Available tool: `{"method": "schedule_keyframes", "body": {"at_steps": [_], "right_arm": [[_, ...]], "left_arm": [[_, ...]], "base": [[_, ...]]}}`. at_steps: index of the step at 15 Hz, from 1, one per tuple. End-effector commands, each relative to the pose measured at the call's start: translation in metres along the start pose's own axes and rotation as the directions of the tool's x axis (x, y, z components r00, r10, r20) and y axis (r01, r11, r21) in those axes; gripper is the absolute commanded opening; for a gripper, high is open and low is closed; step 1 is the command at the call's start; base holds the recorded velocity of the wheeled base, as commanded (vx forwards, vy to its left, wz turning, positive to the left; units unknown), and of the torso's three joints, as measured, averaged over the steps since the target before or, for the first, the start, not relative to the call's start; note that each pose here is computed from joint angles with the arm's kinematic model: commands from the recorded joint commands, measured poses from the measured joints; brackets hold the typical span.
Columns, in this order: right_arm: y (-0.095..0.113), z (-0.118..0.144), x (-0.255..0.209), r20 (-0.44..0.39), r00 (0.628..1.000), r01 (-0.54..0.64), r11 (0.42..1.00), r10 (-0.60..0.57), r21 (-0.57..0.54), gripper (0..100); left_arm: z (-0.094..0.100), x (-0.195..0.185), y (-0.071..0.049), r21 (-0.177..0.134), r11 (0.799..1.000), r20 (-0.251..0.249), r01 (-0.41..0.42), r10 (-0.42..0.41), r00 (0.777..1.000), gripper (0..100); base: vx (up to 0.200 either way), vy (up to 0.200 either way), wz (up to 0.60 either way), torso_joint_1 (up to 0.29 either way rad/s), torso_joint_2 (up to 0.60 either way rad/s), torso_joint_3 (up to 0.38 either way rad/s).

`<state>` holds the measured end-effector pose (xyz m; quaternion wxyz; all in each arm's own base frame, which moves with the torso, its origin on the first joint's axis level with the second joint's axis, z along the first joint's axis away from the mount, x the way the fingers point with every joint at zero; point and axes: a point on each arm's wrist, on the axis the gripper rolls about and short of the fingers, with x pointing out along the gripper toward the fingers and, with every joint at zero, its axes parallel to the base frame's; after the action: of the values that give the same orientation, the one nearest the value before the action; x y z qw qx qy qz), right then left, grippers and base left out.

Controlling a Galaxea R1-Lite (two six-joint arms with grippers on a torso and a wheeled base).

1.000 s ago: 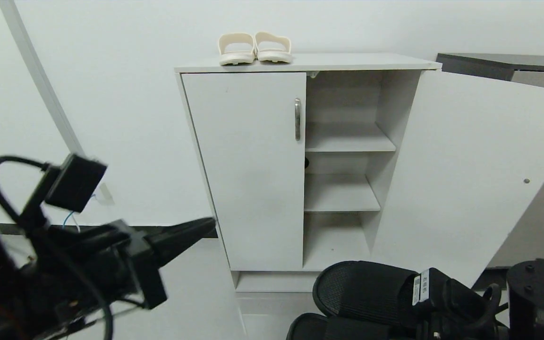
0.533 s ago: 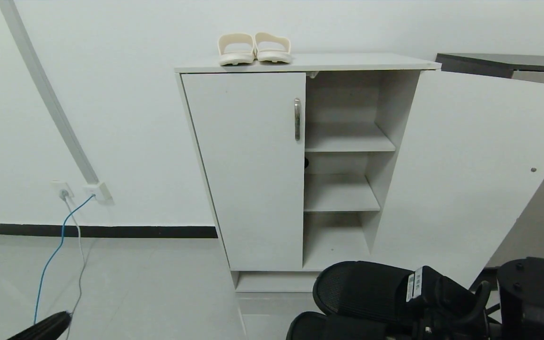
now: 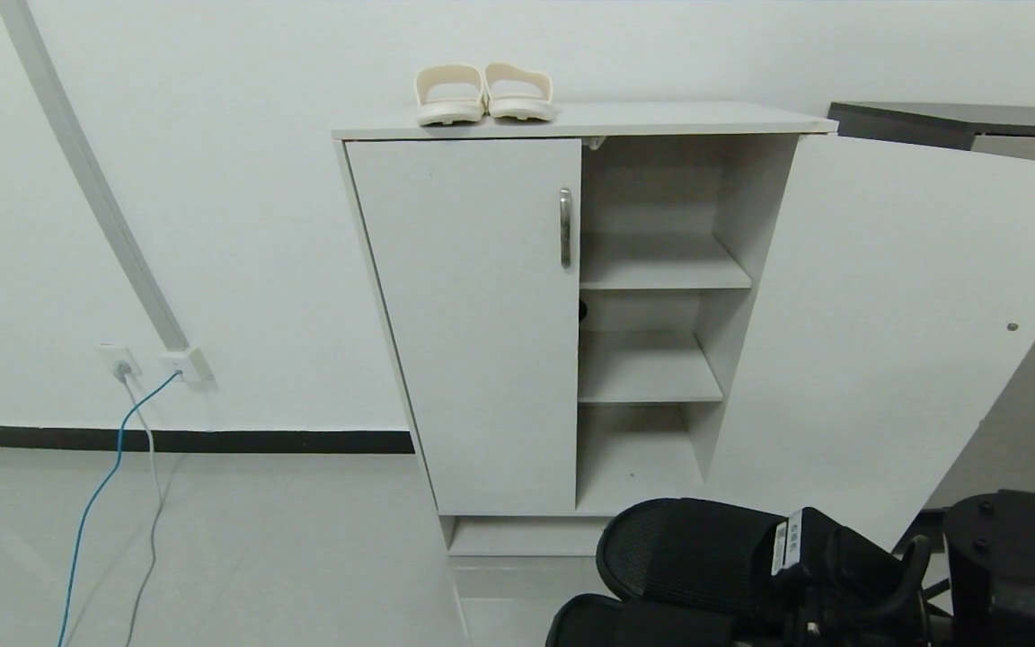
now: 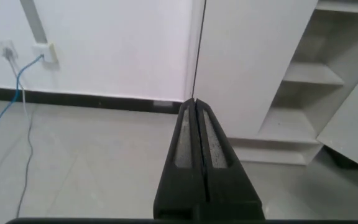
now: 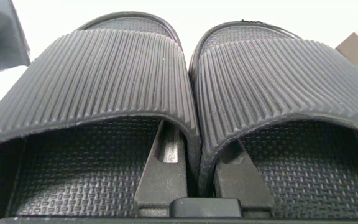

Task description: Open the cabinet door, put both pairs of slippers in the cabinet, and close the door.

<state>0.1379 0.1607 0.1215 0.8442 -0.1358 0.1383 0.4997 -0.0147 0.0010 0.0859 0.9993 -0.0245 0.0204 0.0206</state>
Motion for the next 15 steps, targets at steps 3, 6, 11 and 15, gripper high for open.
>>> {"method": "schedule_keyframes", "body": {"at_steps": [3, 6, 11, 15], "right_arm": [[0.0, 0.0, 0.001, -0.002, 1.0, -0.002, 1.0, 0.002, 0.0, 0], [0.0, 0.0, 0.0, -0.001, 1.0, -0.002, 1.0, 0.002, 0.001, 0], [-0.005, 0.002, 0.015, -0.034, 0.995, 0.099, 0.995, -0.098, 0.022, 0], [0.02, 0.026, 0.063, -0.031, 0.946, 0.321, 0.914, -0.324, 0.248, 0]], "left_arm": [[-0.005, -0.008, 0.0, 0.044, 0.999, 0.088, 0.022, -0.026, 0.996, 0], [-0.008, -0.008, 0.001, 0.064, 0.998, 0.067, -0.025, 0.021, 0.998, 0], [-0.01, -0.008, 0.001, 0.048, 0.999, 0.043, 0.006, -0.009, 0.999, 0], [-0.01, -0.008, 0.001, 0.047, 0.999, 0.043, 0.008, -0.01, 0.999, 0]], "base": [[0.0, 0.0, 0.0, 0.0, 0.0, 0.0], [0.0, 0.0, 0.0, 0.0, 0.0, 0.0], [0.0, 0.0, 0.0, 0.0, 0.0, 0.0], [0.0, 0.0, 0.0, 0.0, 0.0, 0.0]]}}
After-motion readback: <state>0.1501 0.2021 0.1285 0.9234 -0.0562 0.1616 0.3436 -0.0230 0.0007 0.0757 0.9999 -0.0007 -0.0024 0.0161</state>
